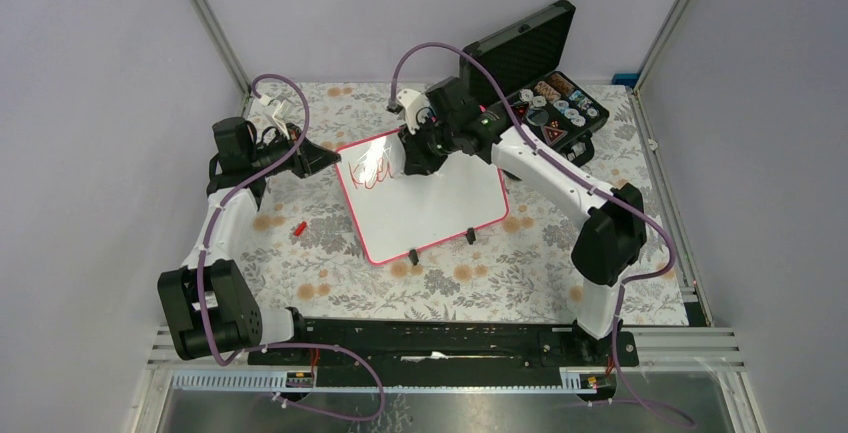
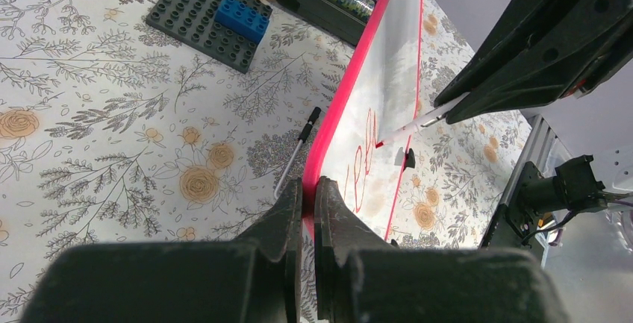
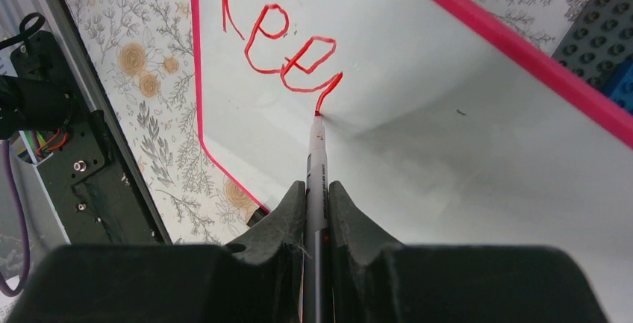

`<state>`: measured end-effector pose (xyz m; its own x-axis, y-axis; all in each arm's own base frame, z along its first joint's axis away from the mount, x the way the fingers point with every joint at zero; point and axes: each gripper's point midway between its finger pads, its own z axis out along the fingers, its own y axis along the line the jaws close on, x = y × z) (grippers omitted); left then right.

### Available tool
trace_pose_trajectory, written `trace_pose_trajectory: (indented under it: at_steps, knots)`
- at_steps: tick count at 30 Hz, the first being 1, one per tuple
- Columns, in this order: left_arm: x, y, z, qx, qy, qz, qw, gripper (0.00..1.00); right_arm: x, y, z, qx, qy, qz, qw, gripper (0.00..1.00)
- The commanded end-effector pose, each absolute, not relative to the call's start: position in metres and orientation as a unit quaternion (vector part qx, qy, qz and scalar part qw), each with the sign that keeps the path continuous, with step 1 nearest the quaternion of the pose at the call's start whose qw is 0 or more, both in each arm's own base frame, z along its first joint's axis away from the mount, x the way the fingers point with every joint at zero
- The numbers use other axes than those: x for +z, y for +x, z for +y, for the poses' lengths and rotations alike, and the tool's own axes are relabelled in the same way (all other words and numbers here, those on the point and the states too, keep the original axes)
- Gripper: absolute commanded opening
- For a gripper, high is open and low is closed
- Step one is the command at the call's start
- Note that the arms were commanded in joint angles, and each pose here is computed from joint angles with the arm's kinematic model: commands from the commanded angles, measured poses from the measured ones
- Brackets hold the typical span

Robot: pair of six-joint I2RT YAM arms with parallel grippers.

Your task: Write a sentence on the whiteboard

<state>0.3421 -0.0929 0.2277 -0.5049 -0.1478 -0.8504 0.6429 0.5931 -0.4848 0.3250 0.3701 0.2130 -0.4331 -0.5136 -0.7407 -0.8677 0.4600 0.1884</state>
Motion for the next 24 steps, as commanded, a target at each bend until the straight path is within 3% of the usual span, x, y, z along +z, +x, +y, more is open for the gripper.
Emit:
trace_pose_trajectory:
  at_steps: [1,12,24]
  knots:
    - [0.233,0.339,-0.098,-0.413,0.196,0.745,0.486,0.00,0.222,0.320,0.368,0.285,-0.438,0.788,0.326,0.00]
    - [0.234,0.339,-0.098,-0.415,0.195,0.744,0.485,0.00,0.239,0.306,0.380,0.315,-0.447,0.770,0.327,0.00]
    - [0.235,0.338,-0.099,-0.416,0.197,0.743,0.485,0.00,0.277,0.329,0.375,0.313,-0.429,0.760,0.375,0.00]
